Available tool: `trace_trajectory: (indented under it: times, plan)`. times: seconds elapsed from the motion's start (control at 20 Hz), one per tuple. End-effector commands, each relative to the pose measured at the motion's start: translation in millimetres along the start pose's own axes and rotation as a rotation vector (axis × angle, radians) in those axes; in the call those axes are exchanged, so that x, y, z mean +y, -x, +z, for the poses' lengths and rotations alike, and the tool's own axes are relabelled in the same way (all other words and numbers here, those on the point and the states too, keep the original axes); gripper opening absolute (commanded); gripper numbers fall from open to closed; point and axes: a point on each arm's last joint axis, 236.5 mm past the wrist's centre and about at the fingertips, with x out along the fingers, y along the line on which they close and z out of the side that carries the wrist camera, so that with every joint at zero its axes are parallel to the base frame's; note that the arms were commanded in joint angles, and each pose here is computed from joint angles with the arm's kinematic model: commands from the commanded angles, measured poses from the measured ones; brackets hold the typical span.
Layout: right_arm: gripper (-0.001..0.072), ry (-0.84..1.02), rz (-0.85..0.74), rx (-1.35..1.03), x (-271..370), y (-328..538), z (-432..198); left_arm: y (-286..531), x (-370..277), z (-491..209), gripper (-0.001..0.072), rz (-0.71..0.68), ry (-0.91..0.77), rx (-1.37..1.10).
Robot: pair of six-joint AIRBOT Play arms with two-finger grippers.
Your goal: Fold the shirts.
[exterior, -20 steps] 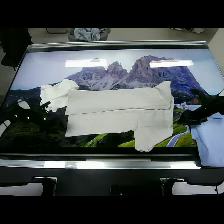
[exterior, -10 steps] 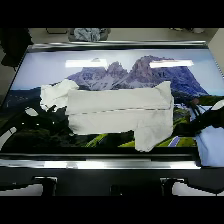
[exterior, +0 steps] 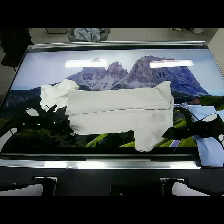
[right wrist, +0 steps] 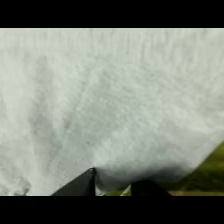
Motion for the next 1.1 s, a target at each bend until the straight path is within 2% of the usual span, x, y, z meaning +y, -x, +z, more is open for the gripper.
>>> trace_trajectory:
  times: [0.0, 0.05, 0.2, 0.35, 0.55, 0.7, 0.9, 1.05]
  plan:
    - [0.0097, -0.026, -0.010, -0.035, -3, -2, 7, 0, 6, 3, 0.0035, 0.026, -0.011, -0.011]
    - [0.0049, -0.022, -0.007, -0.024, -2, -2, 4, 0, 6, 3, 0.0034, 0.026, -0.011, -0.012]
    - [0.0047, 0.013, -0.016, -0.031, 2, 6, 5, 12, -2, 14, 0.0032, 0.023, -0.110, -0.054]
    - [0.0046, 0.118, -0.052, -0.111, 18, 49, 28, 70, -37, 47, 0.0031, 0.013, -0.212, -0.238]
    - [0.0046, 0.269, -0.131, -0.276, 55, 103, 107, 144, -82, 90, 0.0028, -0.011, -0.261, -0.455]
    - [0.0046, 0.271, -0.229, -0.394, 51, 117, 192, 163, -91, 136, 0.0028, -0.023, -0.231, -0.525]
    - [0.0046, 0.170, -0.146, -0.484, 35, 106, 277, 155, -67, 206, 0.0029, -0.055, -0.076, -0.527]
    - [0.0048, 0.135, -0.073, -0.533, 36, 67, 322, 122, -71, 240, 0.0029, -0.130, -0.041, -0.484]
